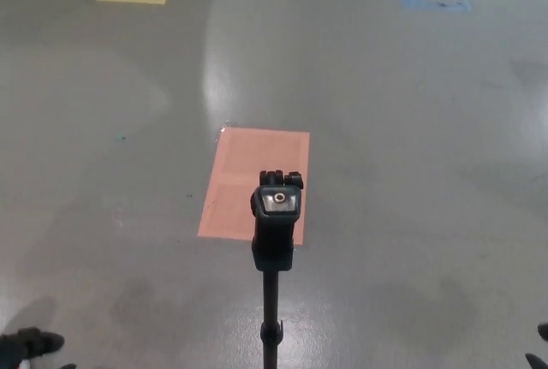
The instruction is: The robot uses its left hand to grab the top of a phone stand kept on the floor and rotates it anti-clockwise
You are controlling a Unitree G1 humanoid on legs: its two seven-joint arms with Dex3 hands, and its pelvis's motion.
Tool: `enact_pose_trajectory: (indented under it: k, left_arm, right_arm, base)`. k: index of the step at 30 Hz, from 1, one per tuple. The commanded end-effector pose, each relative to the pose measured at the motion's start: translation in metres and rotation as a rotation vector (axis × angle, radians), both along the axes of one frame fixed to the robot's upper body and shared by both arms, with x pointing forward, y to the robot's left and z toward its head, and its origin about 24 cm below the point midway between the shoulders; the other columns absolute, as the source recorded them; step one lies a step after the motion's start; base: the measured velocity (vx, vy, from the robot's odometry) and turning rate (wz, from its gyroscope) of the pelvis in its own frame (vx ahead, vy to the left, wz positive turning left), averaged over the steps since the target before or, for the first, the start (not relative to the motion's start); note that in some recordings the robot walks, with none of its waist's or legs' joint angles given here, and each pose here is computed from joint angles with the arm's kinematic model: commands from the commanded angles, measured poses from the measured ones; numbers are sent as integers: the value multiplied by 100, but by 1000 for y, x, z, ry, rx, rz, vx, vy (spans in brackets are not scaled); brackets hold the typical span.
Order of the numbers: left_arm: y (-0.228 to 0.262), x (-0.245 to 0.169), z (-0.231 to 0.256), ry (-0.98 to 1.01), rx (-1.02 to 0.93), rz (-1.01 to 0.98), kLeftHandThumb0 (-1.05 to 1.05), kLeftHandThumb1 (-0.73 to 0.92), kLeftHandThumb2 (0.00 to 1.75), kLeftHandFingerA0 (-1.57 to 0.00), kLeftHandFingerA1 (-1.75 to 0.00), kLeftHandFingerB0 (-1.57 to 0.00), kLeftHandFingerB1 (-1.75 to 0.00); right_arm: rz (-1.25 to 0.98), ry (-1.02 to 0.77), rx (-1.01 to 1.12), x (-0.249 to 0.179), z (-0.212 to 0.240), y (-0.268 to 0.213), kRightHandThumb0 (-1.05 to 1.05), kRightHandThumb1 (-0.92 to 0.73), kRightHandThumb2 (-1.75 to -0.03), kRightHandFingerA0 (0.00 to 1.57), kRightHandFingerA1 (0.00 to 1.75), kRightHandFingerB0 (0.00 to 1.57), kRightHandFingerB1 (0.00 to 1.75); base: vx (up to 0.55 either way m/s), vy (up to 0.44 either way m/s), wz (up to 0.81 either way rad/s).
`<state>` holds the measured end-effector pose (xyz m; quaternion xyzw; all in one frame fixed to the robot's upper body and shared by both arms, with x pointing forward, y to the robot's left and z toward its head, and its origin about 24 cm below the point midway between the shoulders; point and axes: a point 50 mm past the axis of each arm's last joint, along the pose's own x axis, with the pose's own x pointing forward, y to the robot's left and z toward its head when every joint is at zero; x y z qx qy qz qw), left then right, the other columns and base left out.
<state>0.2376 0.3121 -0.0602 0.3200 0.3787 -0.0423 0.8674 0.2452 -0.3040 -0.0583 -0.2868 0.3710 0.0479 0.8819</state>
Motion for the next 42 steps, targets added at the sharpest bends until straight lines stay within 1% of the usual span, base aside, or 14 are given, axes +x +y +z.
enact_pose_trajectory:
  k: [1, 5, 6, 7, 8, 9, 13, 14, 17, 19, 25, 28, 34, 42]
  left_arm:
    - [4, -4, 0, 36, -5, -53, -57, 80, 64, -30, -33, -27, -31]
    - [4, -6, -1, 20, -19, -45, -65, 78, 63, -23, -31, -18, -28]
    - [3, -5, 0, -16, -44, -31, -74, 57, 93, -11, -44, 0, -33]
    - [1, -4, 1, -59, -72, -14, -74, 57, 93, -11, -44, 0, -33]
    - [0, -3, 2, -79, -85, -8, -74, 55, 93, -4, -36, -4, -28]
    - [-3, 1, 5, -131, -104, -25, -81, 56, 94, 0, -18, 0, -12]
    - [-13, 10, 18, -254, -115, -114, -80, 53, 94, 0, -13, 0, -12]
    - [-16, 13, 23, -289, -137, -137, -83, 53, 92, 0, -8, 0, -9]
    - [-29, 22, 51, -466, -168, -279, -81, 53, 93, 0, -14, 0, -10]
    - [-34, 24, 62, -525, -171, -329, -85, 54, 93, 0, -11, 0, -7]
    - [-66, 22, 125, -778, -178, -561, -86, 53, 90, 0, -9, 0, -2]
    - [-86, 15, 169, -914, -192, -677, -79, 47, 89, 0, -20, 0, -9]
    - [-115, 7, 226, -1049, -207, -859, -78, 46, 88, 0, -12, 0, -10]
    - [-136, 3, 262, -1145, -196, -954, -70, 40, 81, 0, -7, 0, -12]
  right_arm:
    - [55, 21, 15, -3, 1, -4, -74, -65, -96, 5, 35, 5, 26]
    - [51, 24, 24, -5, -1, -4, -75, -65, -97, 5, 35, 5, 26]
    - [53, 25, 20, -5, -1, -4, -76, -66, -97, 6, 36, 6, 25]
    - [56, 26, 15, -6, -1, -5, -76, -66, -97, 6, 36, 6, 25]
    - [56, 27, 16, -6, -2, -4, -76, -66, -97, 6, 35, 6, 25]
    - [55, 28, 20, -7, -2, -4, -76, -65, -96, 5, 34, 5, 25]
    - [58, 30, 26, -8, -3, -4, -75, -65, -96, 5, 34, 5, 25]
    - [60, 30, 26, -8, -3, -4, -74, -65, -96, 5, 35, 5, 27]
    - [60, 24, 29, -5, 0, -5, -73, -65, -97, 1, 32, 6, 27]
    - [60, 21, 30, -5, 0, -6, -72, -66, -98, 0, 32, 6, 26]
    - [63, 26, 17, -2, 3, -7, -77, -66, -97, 5, 32, 5, 24]
    - [67, 23, 18, 0, 4, -7, -74, -65, -98, 2, 33, 6, 25]
    - [67, 16, 22, 5, 8, -7, -72, -64, -96, 2, 33, 5, 25]
    - [75, 20, 13, 8, 10, -7, -78, -64, -95, 6, 33, 6, 22]
  base:
    - [0, 0, 0]
    - [0, 0, 0]
    - [0, 0, 0]
    - [0, 0, 0]
    - [0, 0, 0]
    - [0, 0, 0]
    - [0, 0, 0]
    - [0, 0, 0]
    - [0, 0, 0]
    - [0, 0, 0]
    - [0, 0, 0]
    - [0, 0, 0]
    - [0, 0, 0]
    - [0, 0, 0]
